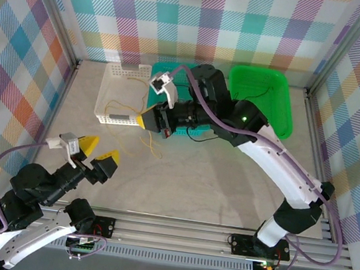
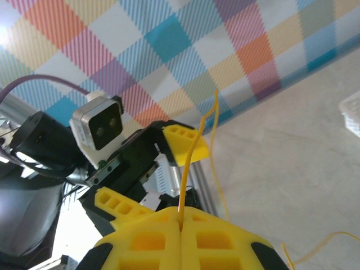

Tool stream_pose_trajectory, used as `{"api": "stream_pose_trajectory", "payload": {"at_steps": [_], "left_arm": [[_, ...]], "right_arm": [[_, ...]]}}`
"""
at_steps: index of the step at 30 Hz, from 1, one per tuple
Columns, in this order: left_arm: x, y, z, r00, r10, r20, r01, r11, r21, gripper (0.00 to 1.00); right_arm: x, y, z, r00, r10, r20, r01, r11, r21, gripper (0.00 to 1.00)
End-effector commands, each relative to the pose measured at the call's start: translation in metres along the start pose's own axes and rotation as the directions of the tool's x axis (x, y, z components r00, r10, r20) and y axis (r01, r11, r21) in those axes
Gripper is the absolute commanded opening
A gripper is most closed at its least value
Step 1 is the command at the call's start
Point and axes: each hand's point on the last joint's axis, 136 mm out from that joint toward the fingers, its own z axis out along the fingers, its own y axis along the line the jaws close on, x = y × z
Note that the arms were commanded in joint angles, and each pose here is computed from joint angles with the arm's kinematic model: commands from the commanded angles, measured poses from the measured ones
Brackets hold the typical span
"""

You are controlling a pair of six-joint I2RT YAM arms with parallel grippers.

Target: Untangle the cables

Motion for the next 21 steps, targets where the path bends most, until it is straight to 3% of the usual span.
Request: {"api": "stream_pose_trajectory", "payload": {"at_steps": [1,11,14,18,21], "left_arm": [[-0.01,-0.007,0.005,0.999,0.002,0.039,-0.003,1.0,0.028,1.0],[-0.007,-0.006,0.013,0.999,0.047,0.012,-0.047,0.999,0.008,0.96],[-0.009,-0.007,0.014,0.999,0.044,0.009,-0.044,0.999,0.001,0.66],[-0.017,-0.011,0.014,0.999,0.042,0.027,-0.042,0.999,0.015,0.03],[-0.024,-0.015,0.014,0.999,0.03,0.038,-0.031,0.999,0.022,0.0]], "right_arm": [[0.003,0.02,0.003,1.0,-0.008,-0.004,0.008,0.993,-0.116,0.0],[0.015,0.04,0.004,0.999,-0.019,-0.027,0.012,0.972,-0.235,0.0],[0.019,0.043,0.004,0.999,-0.024,-0.031,0.015,0.967,-0.252,0.0],[0.025,0.042,0.007,0.999,-0.02,-0.044,0.008,0.964,-0.266,0.0],[0.029,0.037,0.01,0.999,-0.022,-0.048,0.01,0.967,-0.254,0.0]]}}
